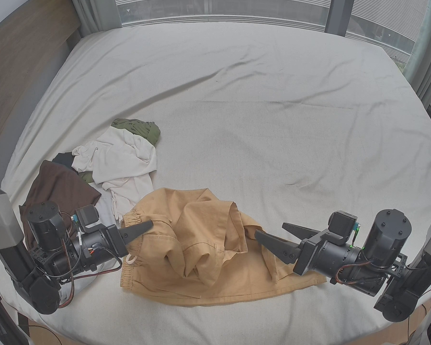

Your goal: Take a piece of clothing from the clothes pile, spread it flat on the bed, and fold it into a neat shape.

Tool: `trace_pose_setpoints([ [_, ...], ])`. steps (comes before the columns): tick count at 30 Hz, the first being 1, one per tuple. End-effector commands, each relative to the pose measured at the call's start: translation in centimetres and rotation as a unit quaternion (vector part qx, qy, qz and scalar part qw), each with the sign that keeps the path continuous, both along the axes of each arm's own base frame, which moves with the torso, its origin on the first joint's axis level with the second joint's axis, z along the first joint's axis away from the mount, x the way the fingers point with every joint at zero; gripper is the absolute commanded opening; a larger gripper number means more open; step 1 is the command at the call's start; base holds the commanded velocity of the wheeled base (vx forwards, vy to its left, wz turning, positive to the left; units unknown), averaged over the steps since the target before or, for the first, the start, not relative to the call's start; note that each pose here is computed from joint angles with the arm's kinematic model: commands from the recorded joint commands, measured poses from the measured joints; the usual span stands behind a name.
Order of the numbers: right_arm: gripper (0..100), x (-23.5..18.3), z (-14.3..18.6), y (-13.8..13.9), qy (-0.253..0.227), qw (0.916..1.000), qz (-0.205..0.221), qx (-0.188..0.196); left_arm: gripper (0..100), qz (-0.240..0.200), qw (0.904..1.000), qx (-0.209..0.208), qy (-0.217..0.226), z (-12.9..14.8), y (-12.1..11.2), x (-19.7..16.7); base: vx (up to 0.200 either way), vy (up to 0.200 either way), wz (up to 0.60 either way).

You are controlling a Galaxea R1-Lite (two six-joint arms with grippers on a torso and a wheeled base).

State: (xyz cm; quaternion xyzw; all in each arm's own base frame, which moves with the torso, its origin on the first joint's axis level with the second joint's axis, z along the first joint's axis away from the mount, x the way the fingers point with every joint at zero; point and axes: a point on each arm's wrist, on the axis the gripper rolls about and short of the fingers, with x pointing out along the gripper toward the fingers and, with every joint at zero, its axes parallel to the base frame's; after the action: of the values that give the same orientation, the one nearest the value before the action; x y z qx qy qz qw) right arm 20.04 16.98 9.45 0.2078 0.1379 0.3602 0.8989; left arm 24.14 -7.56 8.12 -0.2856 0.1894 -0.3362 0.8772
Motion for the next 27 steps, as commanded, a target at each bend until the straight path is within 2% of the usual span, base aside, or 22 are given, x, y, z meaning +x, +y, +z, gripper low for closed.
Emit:
trace_pose_setpoints([
  [1, 100, 0.0, -0.1, 0.0, 0.001, 1.0000, -0.001, -0.001, 0, 0.002, 1.0000, -0.001, -0.003, 0.2, 0.1, 0.0, 0.000, 0.000, 0.00],
  [11, 100, 0.0, -0.1, 0.0, 0.001, 1.0000, 0.000, -0.001, 0, -0.006, 0.9997, 0.012, 0.021, -1.2, 0.1, -0.2, 0.000, 0.000, 0.00],
  [12, 100, 0.0, 0.0, 0.0, 0.000, 1.0000, 0.000, 0.000, 100, -0.008, 0.9997, 0.014, 0.020, -1.2, 0.0, -0.3, 0.000, 0.000, 0.00],
  [19, 100, 0.0, 0.0, 0.0, 0.000, 1.0000, 0.000, 0.000, 100, -0.031, 0.9977, 0.029, 0.053, -2.5, -0.7, -1.5, 0.000, 0.000, 0.00],
  [27, 100, 0.0, -0.1, 0.0, 0.001, 1.0000, 0.000, -0.001, 100, -0.035, 0.9969, 0.039, 0.059, -3.0, -0.8, -1.7, 0.000, 0.000, 0.00],
])
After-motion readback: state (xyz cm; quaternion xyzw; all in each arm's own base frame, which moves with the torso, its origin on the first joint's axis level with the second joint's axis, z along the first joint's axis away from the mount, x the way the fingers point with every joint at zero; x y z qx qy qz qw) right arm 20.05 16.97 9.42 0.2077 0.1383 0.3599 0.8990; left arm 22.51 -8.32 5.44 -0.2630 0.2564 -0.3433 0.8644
